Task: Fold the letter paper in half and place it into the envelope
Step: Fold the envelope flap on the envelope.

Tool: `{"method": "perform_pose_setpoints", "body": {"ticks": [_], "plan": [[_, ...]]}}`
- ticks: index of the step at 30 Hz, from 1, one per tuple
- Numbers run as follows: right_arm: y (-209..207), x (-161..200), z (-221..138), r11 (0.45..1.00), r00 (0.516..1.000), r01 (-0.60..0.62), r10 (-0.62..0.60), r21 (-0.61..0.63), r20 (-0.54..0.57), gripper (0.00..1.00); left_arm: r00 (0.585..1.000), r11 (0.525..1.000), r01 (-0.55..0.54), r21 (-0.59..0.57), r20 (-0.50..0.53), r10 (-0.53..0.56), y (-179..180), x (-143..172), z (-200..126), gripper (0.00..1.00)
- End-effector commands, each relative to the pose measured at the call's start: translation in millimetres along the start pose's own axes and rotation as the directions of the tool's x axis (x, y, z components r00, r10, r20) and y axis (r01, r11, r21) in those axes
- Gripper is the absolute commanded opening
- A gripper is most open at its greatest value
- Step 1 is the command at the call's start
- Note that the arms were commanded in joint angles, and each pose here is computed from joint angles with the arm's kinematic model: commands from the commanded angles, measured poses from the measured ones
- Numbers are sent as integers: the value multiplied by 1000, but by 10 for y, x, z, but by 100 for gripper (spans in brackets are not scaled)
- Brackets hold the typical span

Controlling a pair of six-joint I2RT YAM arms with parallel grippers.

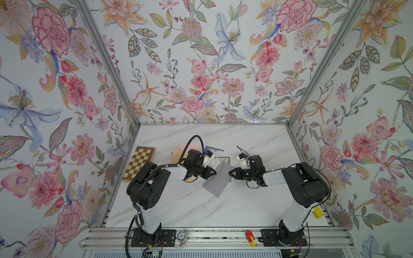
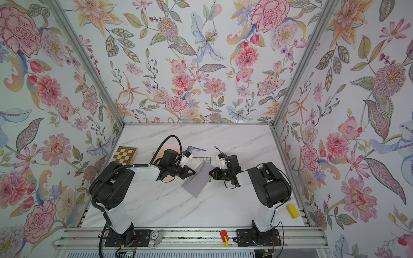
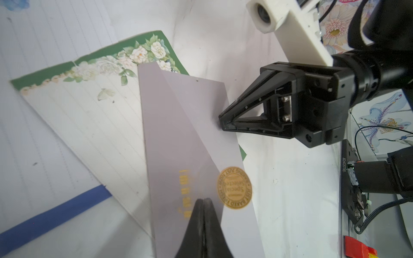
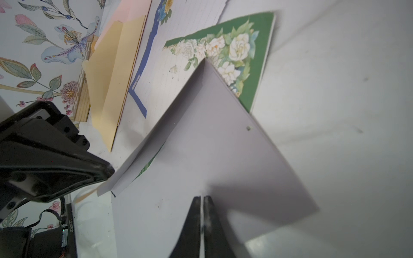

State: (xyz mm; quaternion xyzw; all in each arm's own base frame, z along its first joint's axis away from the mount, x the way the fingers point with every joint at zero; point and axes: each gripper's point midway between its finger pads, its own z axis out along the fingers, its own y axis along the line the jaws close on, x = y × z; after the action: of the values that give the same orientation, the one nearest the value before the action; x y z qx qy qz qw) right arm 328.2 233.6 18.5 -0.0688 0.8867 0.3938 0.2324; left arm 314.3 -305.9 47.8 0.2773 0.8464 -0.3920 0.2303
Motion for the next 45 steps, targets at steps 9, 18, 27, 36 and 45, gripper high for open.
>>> {"method": "perform_pose_setpoints", "body": {"ticks": [9, 18, 27, 36, 45], "plan": [[-317, 401, 37, 984, 982, -157, 164, 82, -88, 10, 998, 1000, 20, 23, -60, -19, -29, 189, 231, 6], [36, 87, 7, 984, 987, -158, 157, -83, -14, 10, 991, 996, 13, -89, -135, -25, 163, 400, 220, 4], [434, -200, -111, 979, 991, -112, 122, -167, 50, 11, 989, 993, 11, -116, -147, -28, 242, 463, 249, 4], [497, 79, 195, 991, 993, -103, 98, -82, -60, 11, 988, 992, 10, -128, -149, -29, 273, 532, 246, 4], [323, 298, 391, 988, 982, -153, 153, 2, -111, 10, 987, 990, 14, -138, -155, -35, 300, 588, 242, 3]]}}
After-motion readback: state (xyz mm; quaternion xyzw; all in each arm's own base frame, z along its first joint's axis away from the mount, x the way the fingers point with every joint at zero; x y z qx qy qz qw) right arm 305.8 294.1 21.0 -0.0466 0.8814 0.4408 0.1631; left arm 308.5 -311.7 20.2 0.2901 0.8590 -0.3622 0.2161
